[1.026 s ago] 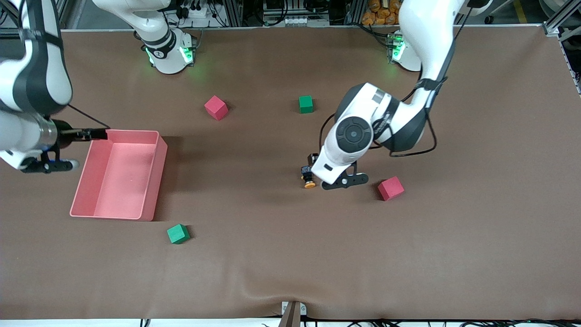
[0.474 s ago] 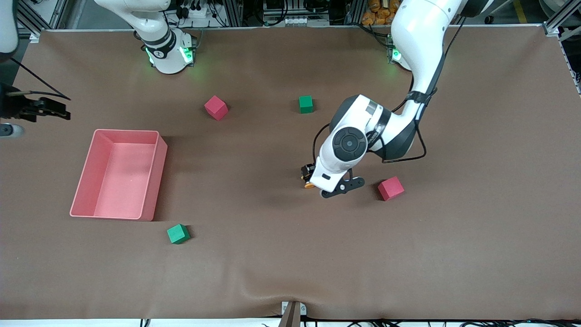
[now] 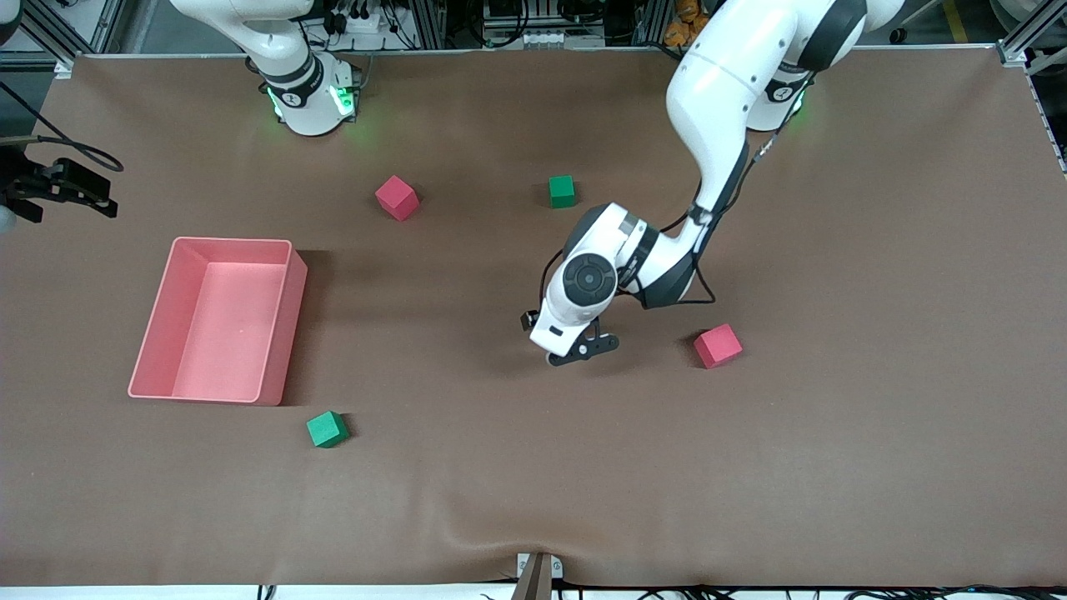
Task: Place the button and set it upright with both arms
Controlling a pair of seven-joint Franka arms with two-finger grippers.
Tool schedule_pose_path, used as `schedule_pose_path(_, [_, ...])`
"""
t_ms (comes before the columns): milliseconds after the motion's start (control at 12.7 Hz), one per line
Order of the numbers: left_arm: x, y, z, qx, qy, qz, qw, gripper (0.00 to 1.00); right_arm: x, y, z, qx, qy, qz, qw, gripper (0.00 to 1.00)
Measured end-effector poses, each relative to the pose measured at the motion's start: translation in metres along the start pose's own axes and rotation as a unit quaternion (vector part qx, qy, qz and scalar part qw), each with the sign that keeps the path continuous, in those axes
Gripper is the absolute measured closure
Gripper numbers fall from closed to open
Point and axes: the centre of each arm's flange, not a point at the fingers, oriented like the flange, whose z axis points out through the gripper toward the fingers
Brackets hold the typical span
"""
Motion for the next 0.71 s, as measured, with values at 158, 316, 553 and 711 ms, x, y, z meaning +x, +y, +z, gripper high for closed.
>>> schedule_pose_path(158, [0.005,-0.001,0.002,0.000,0.001,0.015,1.000,0.00,0.000,0.000,-0.009,-0.001,0.005,0.009,1.000,0.00])
schedule_pose_path(316, [0.004,0.001,-0.001,0.001,-0.002,0.018,1.000,0.00,0.000,0.006,-0.014,0.008,0.012,0.017,1.000,0.00])
schedule_pose_path(553, [0.004,-0.002,0.002,0.011,-0.010,0.021,1.000,0.00,0.001,0.010,-0.019,0.030,0.019,0.018,0.999,0.00])
schedule_pose_path(711, [0.004,-0.003,0.007,0.014,-0.012,0.024,1.000,0.00,-0.001,0.010,-0.018,0.058,0.013,0.003,0.998,0.00])
